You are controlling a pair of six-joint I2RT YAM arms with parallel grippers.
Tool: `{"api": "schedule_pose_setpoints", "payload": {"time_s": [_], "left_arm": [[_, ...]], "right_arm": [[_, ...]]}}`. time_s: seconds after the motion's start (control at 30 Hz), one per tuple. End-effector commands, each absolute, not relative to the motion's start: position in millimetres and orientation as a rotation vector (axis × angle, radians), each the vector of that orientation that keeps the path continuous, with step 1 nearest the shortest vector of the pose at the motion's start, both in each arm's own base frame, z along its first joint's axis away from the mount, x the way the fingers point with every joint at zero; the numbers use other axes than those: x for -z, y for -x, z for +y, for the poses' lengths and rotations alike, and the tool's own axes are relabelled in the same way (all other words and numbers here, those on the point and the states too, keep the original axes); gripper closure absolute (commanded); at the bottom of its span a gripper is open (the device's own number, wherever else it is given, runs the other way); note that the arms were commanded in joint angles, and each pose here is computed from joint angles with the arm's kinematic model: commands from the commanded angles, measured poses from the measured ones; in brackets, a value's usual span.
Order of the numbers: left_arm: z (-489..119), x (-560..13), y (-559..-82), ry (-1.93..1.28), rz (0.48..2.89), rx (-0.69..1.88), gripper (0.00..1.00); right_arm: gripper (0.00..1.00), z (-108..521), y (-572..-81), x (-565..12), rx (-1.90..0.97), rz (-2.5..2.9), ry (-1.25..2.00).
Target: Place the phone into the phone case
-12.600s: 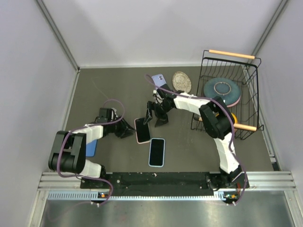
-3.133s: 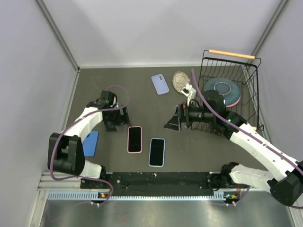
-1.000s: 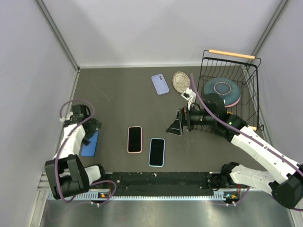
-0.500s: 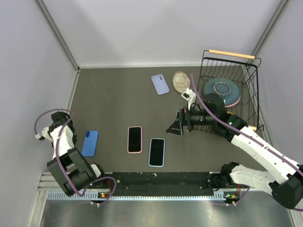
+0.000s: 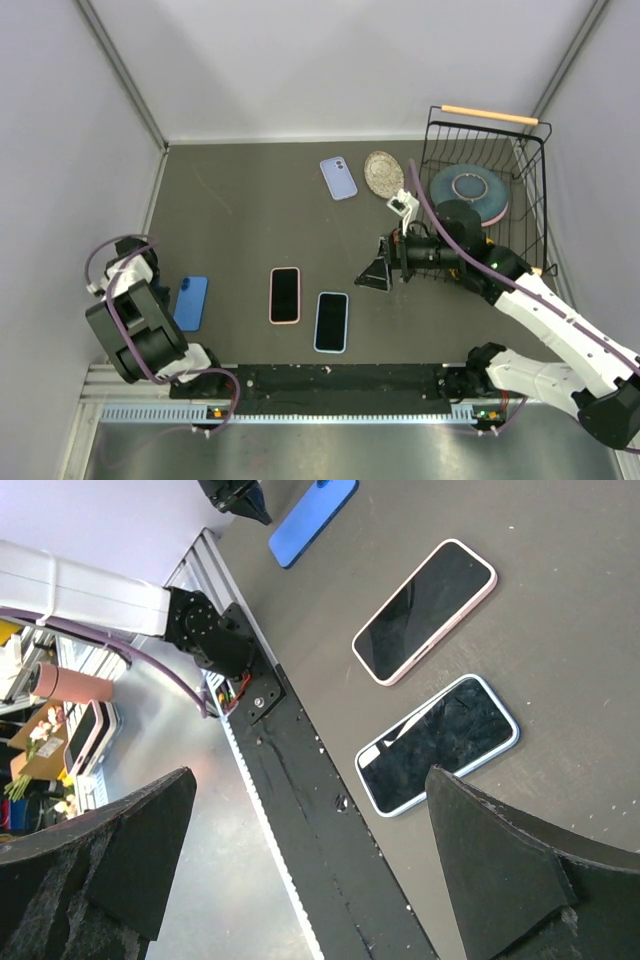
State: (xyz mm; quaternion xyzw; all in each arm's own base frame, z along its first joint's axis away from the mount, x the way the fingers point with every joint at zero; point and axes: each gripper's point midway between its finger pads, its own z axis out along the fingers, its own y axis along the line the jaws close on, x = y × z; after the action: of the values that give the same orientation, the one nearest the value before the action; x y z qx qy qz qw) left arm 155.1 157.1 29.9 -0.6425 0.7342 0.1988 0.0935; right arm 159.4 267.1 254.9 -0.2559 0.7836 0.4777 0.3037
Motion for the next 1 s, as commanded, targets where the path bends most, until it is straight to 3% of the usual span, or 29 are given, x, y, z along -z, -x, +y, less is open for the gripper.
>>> {"api": "schedule_pose_setpoints", "payload": {"time_s": [0.0, 0.47, 0.6, 0.7, 0.73, 0.8, 0.87, 0.97], "left_arm": [[135, -7, -167, 1.864, 2.286, -0.417, 1.0], [38, 2, -188, 1.664, 2.5, -0.002, 1.0], [36, -9, -193, 1.603, 2.476, -0.042, 1.0], [58, -33, -193, 1.542, 2.398, -0.212, 0.99], [62, -40, -191, 1.542, 2.369, -0.243, 0.91], [67, -53, -192, 1.551, 2.295, -0.246, 0.56], [63, -58, -193, 1.584, 2.257, -0.202, 0.01], [47, -62, -209, 1.583, 2.224, -0.026, 0.01]], "right_arm": [[0.01, 269, -158, -279, -1.282, 1.997, 0.695], [0.01, 278, -167, -269, -1.295, 2.039, 0.679], [0.01, 279, -168, -268, -1.301, 2.046, 0.676], [0.01, 278, -168, -264, -1.292, 2.048, 0.672], [0.01, 278, -167, -263, -1.29, 2.049, 0.674], [0.01, 277, -168, -260, -1.281, 2.052, 0.667], [0.01, 278, -169, -260, -1.288, 2.046, 0.665], [0.01, 280, -168, -256, -1.308, 2.054, 0.667]]}}
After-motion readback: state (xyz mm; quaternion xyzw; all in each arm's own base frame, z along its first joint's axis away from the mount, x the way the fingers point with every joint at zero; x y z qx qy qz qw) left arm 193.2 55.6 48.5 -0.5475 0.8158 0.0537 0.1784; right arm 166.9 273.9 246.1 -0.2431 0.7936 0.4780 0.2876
